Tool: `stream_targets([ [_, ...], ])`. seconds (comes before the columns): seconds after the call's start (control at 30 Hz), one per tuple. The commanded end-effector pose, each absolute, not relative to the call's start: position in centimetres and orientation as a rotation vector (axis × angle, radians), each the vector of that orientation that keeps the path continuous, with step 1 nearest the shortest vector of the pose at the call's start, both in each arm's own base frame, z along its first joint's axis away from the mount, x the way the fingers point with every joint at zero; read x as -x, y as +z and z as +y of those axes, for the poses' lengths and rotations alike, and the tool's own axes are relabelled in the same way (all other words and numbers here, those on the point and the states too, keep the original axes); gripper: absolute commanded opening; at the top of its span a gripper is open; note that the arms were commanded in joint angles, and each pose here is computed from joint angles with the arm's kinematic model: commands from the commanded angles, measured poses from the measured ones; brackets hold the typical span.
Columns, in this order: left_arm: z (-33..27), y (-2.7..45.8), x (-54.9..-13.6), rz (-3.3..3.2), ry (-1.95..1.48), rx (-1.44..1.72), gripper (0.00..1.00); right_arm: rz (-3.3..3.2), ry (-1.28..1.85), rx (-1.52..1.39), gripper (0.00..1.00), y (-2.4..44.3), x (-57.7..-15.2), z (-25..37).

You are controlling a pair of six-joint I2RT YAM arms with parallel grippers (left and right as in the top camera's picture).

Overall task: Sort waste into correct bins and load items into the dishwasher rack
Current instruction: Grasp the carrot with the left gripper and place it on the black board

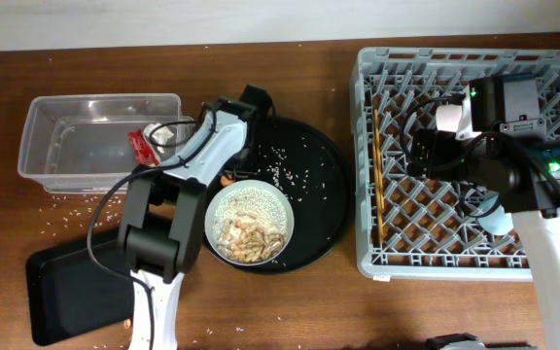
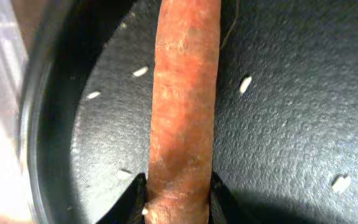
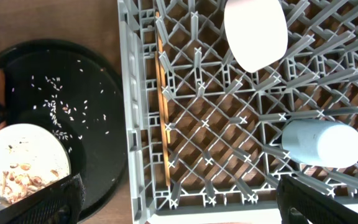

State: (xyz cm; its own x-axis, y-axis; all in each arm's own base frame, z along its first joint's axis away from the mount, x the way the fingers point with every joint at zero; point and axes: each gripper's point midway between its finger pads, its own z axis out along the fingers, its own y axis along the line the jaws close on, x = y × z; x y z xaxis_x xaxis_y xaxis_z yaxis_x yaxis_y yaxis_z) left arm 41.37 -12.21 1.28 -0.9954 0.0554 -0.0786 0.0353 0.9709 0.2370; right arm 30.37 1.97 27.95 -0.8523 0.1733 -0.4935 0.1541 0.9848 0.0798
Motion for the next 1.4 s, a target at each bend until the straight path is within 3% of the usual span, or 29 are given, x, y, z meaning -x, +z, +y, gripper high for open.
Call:
stream_targets([
  [0.0, -12.2, 8.3, -44.5, 2.933, 0.345, -0.021, 0.06, 2.604, 0.029, -0.245, 0.98, 28.0, -30.4, 1.5],
  [0.13, -10.7, 17.9, -44.0, 2.837, 0.279, 0.073, 0.06, 2.604, 0.029, -0.245, 0.98, 28.0, -30.4, 1.5],
  [0.2, -6.6, 20.6, -38.7, 2.94, 0.358, 0.295, 0.02, 2.604, 0.029, -0.245, 0.98, 28.0, -30.4, 1.5],
  [0.37, -2.9, 23.2, -31.5, 2.924, 0.392, 0.466, 0.01, 2.604, 0.029, -0.245, 0.98, 28.0, -30.4, 1.5],
  [0.47, 4.0, 17.5, -20.8, 2.908, 0.46, 0.973, 0.02, 2.604, 0.028, -0.245, 0.98, 28.0, -30.4, 1.5],
  [0.53, 6.9, 12.7, -16.8, 2.757, 0.243, 1.404, 0.02, 2.604, 0.029, -0.245, 0.98, 28.0, -30.4, 1.5],
  [0.6, 8.9, 9.0, -15.5, 2.59, 0.107, 1.683, 0.02, 2.604, 0.029, -0.245, 0.98, 28.0, -30.4, 1.5],
  [0.67, 9.4, 5.6, -16.1, 2.496, -0.016, 1.779, 0.13, 2.604, 0.028, -0.245, 0.98, 28.0, -30.4, 1.5],
  [0.7, 9.8, 4.8, -16.6, 2.475, -0.018, 1.769, 0.27, 2.604, 0.029, -0.245, 0.98, 28.0, -30.4, 1.5],
  [0.73, 10.4, 4.4, -17.6, 2.45, -0.026, 1.752, 0.57, 2.604, 0.029, -0.245, 0.98, 28.0, -30.4, 1.5],
  [0.77, 10.5, 4.2, -18.7, 2.432, -0.069, 1.734, 0.67, 2.604, 0.029, -0.245, 0.98, 28.0, -30.4, 1.5],
  [0.8, 10.3, 4.1, -19.5, 2.426, -0.117, 1.724, 0.69, 2.604, 0.028, -0.245, 0.98, 28.0, -30.4, 1.5],
  [0.83, 10.9, 3.5, -19.8, 2.423, -0.087, 1.725, 0.68, 2.604, 0.028, -0.245, 0.98, 28.0, -30.4, 1.5],
  [0.9, 11.8, 2.3, -20.6, 2.417, -0.056, 1.723, 0.39, 2.604, 0.029, -0.245, 0.98, 28.0, -30.4, 1.5],
  [0.93, 12.2, 1.0, -21.3, 2.425, -0.055, 1.73, 0.14, 2.604, 0.029, -0.245, 0.98, 28.0, -30.4, 1.5],
  [0.97, 12.3, -0.1, -21.4, 2.443, -0.052, 1.743, 0.04, 2.604, 0.029, -0.245, 0.98, 28.0, -30.4, 1.5],
  [1.0, 12.4, -1.3, -21.5, 2.465, -0.049, 1.759, 0.0, 2.604, 0.029, -0.245, 0.98, 28.0, -30.4, 1.5],
  [1.07, 12.9, -2.8, -22.5, 2.455, -0.051, 1.75, 0.01, 2.604, 0.029, -0.245, 0.98, 28.0, -30.4, 1.5],
  [1.13, 13.5, -2.1, -26.4, 2.424, -0.171, 1.52, 0.0, 2.604, 0.029, -0.245, 0.98, 28.0, -30.4, 1.5],
  [1.27, 13.5, -0.8, -29.3, 2.36, -0.288, 1.411, 0.01, 2.604, 0.029, -0.245, 0.98, 28.0, -30.4, 1.5],
  [1.37, 12.6, 2.5, -30.2, 2.499, -0.366, 1.27, 0.18, 2.604, 0.029, -0.245, 0.98, 28.0, -30.4, 1.5],
])
